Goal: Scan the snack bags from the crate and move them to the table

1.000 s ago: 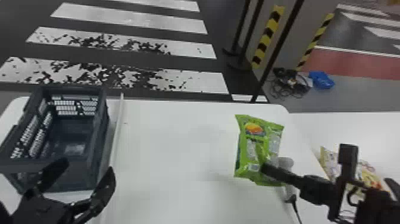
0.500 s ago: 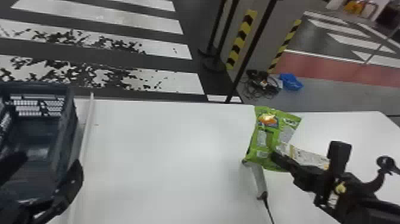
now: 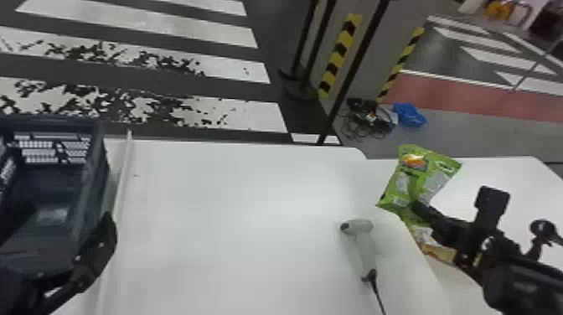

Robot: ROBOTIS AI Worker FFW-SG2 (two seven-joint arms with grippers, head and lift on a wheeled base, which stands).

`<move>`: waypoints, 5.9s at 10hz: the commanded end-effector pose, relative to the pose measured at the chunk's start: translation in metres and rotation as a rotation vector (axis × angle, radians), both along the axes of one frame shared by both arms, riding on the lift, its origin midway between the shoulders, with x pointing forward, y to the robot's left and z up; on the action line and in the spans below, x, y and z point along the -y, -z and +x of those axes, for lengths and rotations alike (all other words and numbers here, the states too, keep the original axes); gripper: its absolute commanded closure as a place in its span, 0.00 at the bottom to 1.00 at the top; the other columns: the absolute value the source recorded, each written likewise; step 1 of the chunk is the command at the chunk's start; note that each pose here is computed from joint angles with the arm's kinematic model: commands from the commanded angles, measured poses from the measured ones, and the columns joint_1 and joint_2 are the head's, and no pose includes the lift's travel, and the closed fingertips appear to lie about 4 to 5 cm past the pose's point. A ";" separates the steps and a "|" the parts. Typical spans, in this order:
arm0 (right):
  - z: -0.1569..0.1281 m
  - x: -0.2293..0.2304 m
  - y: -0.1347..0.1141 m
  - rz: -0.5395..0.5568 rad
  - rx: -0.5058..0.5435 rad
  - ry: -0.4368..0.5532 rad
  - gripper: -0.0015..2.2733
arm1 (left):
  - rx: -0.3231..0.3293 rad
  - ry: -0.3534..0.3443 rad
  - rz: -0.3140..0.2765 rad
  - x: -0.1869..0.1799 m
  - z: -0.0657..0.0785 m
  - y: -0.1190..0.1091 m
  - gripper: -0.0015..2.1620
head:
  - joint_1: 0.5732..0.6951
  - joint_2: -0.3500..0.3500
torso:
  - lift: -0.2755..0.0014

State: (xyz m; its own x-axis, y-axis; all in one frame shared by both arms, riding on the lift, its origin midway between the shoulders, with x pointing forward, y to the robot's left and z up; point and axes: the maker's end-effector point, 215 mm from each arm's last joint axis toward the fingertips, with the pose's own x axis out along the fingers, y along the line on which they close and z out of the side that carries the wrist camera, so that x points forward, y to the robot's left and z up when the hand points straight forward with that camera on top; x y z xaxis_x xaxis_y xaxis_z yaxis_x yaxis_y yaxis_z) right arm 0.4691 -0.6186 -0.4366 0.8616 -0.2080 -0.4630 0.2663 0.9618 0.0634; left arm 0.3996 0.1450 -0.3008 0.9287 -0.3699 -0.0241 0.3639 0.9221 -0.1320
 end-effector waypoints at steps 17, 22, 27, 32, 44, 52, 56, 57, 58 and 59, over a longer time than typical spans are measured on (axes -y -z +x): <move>-0.003 -0.070 -0.030 -0.105 0.113 0.011 0.03 | -0.016 0.000 -0.002 0.004 0.003 0.005 0.02 | 1.00 0.00 | 0.65; -0.038 -0.229 -0.063 0.016 0.218 -0.138 0.03 | -0.029 -0.042 0.016 -0.004 0.007 0.009 0.03 | 1.00 0.00 | 0.65; -0.062 -0.371 -0.091 -0.052 0.304 -0.281 0.03 | -0.064 -0.114 0.069 -0.005 -0.006 0.026 0.03 | 1.00 0.24 | 0.65; -0.123 -0.366 -0.095 -0.071 0.357 -0.225 0.02 | -0.173 -0.113 0.066 -0.002 -0.050 0.057 0.03 | 1.00 0.26 | 0.65; -0.223 -0.394 -0.048 -0.078 0.348 -0.271 0.03 | -0.264 -0.115 0.072 0.003 -0.107 0.092 0.03 | 1.00 0.24 | 0.65; -0.222 -0.371 -0.058 -0.099 0.369 -0.239 0.03 | -0.243 -0.103 0.063 0.006 -0.101 0.086 0.03 | 1.00 0.17 | 0.65; -0.220 -0.372 -0.062 -0.096 0.381 -0.239 0.04 | -0.244 -0.110 0.065 0.004 -0.100 0.088 0.03 | 1.00 0.16 | 0.65; -0.221 -0.372 -0.065 -0.097 0.390 -0.239 0.04 | -0.244 -0.111 0.064 0.003 -0.100 0.088 0.03 | 1.00 0.17 | 0.65; -0.222 -0.372 -0.068 -0.096 0.398 -0.236 0.04 | -0.239 -0.114 0.064 0.002 -0.099 0.086 0.03 | 1.00 0.17 | 0.65; -0.223 -0.373 -0.073 -0.095 0.415 -0.233 0.04 | -0.240 -0.116 0.065 0.002 -0.099 0.086 0.03 | 1.00 0.17 | 0.65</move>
State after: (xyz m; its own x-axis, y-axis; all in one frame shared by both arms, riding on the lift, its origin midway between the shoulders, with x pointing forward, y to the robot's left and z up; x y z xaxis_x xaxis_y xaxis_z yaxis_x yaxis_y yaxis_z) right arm 0.2468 -0.2460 -0.3661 0.9978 -0.0111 -0.0658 0.0128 0.9996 0.0259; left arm 0.3006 0.1428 -0.3874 0.9292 -0.2531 -0.2692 0.2218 0.9648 -0.1416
